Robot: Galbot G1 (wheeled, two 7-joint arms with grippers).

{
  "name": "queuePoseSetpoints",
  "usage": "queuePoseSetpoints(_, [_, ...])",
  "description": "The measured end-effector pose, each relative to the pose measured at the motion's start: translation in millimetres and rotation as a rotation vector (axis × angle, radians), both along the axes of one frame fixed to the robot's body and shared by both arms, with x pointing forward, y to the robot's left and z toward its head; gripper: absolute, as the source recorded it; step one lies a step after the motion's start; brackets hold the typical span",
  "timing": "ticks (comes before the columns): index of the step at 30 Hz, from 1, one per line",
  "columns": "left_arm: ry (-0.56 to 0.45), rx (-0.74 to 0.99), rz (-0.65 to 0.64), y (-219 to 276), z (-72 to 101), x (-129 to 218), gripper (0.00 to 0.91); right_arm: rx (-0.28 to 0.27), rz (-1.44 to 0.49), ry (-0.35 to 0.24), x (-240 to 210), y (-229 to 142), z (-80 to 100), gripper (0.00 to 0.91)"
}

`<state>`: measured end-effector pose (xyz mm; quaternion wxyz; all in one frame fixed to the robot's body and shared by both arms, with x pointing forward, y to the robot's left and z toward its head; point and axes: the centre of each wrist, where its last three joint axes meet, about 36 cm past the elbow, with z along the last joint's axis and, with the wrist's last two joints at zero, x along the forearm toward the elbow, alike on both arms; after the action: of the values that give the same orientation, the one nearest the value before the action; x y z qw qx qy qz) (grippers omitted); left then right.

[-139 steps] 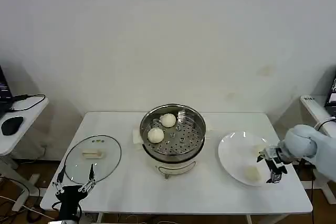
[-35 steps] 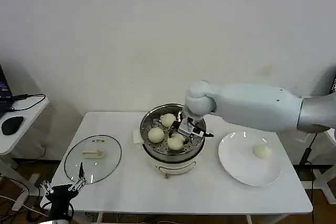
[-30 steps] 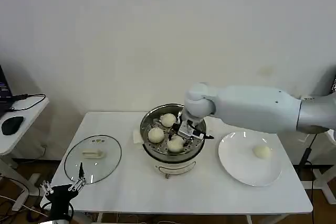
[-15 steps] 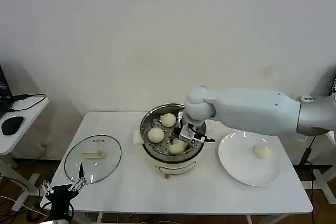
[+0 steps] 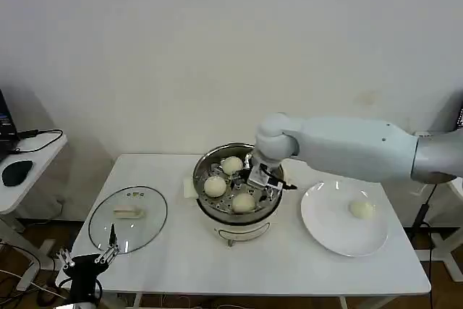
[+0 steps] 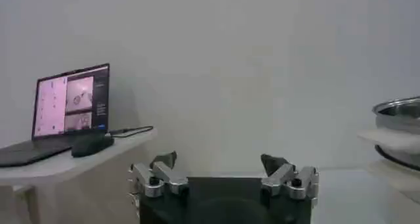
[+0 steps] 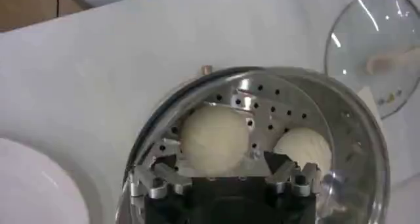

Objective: Take steamed baozi put them in steamer then cover it.

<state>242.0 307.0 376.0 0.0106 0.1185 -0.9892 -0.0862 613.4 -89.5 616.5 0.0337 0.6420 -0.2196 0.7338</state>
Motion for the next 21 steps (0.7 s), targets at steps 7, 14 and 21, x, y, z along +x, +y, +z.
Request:
queuePoseSetpoints(7, [-0.002,0.004,-0.008,-0.1,1.0,0.9,0.907,0.032,-0.066,-0.06,18.6,-13.7,25.3,0.907])
queuePoseSetpoints(14, [-0.003,0.004,-0.018,0.8,1.3,5.1,0.907,0.058,-0.193,-0.113,36.6,-49.4,55.8,0.907])
queuePoseSetpoints(21, [0.001,0.002,-0.039,2.4,-0.3,10.0,0.907,0.051,-0.402,-0.134,42.4,-125.5,65.1,0.907])
